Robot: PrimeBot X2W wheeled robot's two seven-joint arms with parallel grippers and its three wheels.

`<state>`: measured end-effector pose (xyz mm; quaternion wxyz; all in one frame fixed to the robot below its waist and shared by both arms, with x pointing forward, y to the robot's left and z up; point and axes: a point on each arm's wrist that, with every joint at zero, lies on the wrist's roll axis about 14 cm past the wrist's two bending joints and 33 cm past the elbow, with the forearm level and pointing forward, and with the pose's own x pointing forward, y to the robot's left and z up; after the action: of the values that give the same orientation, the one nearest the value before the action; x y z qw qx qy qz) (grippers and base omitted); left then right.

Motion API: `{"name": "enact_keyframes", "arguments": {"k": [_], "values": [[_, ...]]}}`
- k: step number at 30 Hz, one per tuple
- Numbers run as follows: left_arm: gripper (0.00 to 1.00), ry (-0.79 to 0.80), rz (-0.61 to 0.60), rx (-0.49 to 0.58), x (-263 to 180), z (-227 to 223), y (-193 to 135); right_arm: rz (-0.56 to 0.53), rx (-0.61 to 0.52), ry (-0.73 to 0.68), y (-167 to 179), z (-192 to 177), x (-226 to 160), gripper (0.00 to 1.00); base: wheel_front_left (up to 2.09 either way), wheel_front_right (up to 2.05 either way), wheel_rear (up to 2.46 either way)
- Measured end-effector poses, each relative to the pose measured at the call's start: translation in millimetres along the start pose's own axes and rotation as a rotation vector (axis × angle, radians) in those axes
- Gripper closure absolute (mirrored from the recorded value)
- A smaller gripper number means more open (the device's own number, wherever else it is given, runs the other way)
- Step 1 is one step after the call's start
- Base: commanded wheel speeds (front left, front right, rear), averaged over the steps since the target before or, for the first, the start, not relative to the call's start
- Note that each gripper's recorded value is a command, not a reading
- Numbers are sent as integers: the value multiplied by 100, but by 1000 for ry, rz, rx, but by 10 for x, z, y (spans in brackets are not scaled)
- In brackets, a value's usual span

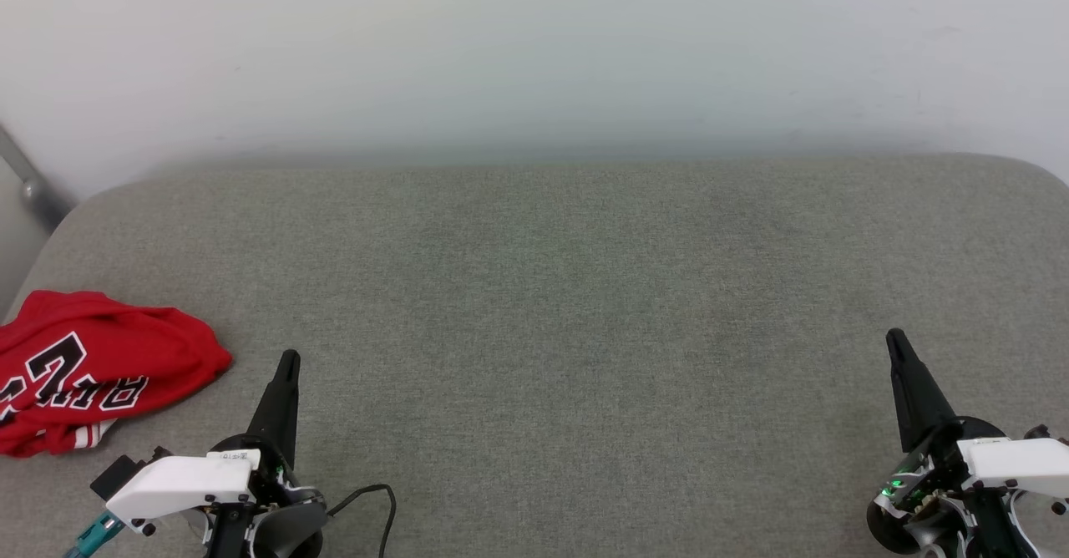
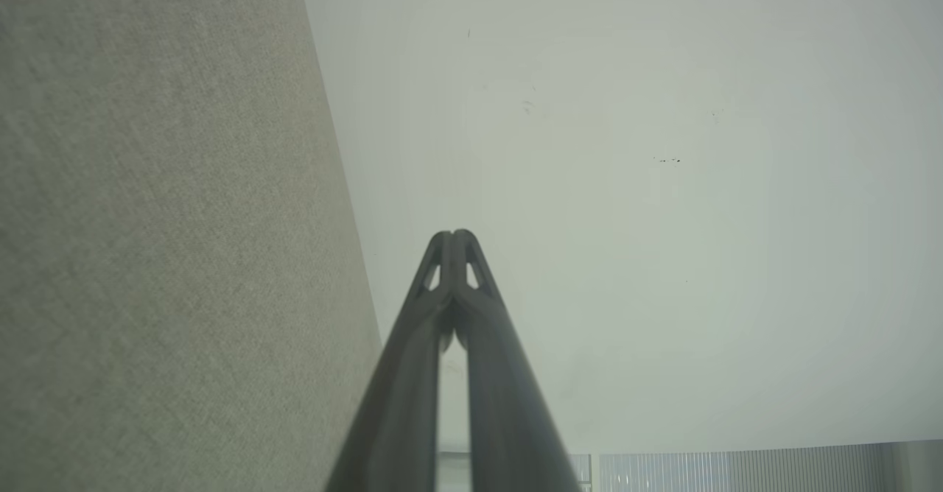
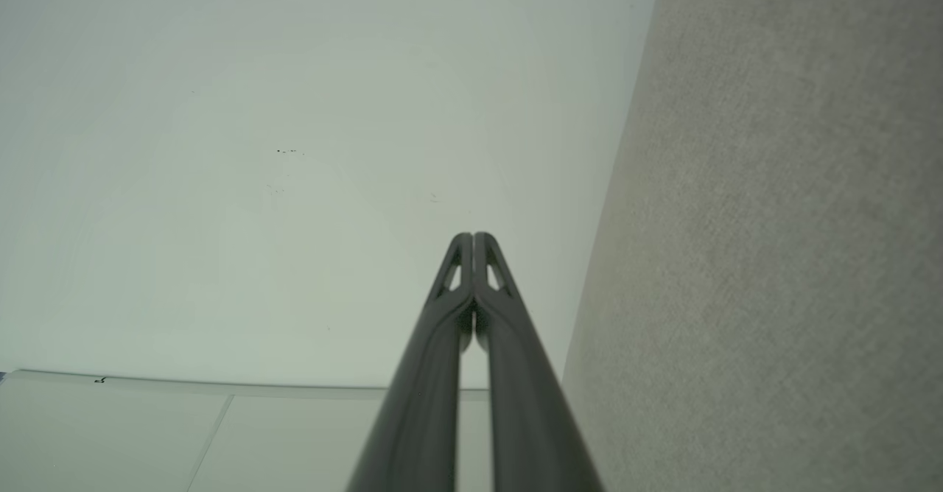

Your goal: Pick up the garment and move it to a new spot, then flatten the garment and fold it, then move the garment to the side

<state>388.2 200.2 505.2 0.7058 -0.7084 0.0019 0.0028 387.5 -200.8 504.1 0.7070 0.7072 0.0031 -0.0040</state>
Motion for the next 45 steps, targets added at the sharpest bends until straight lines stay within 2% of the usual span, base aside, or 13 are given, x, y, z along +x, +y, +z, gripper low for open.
{"name": "enact_keyframes", "arguments": {"k": [45], "values": [[100,0,0,0,0,0,0,0,0,0,0,0,0,100,0,0,0]]}}
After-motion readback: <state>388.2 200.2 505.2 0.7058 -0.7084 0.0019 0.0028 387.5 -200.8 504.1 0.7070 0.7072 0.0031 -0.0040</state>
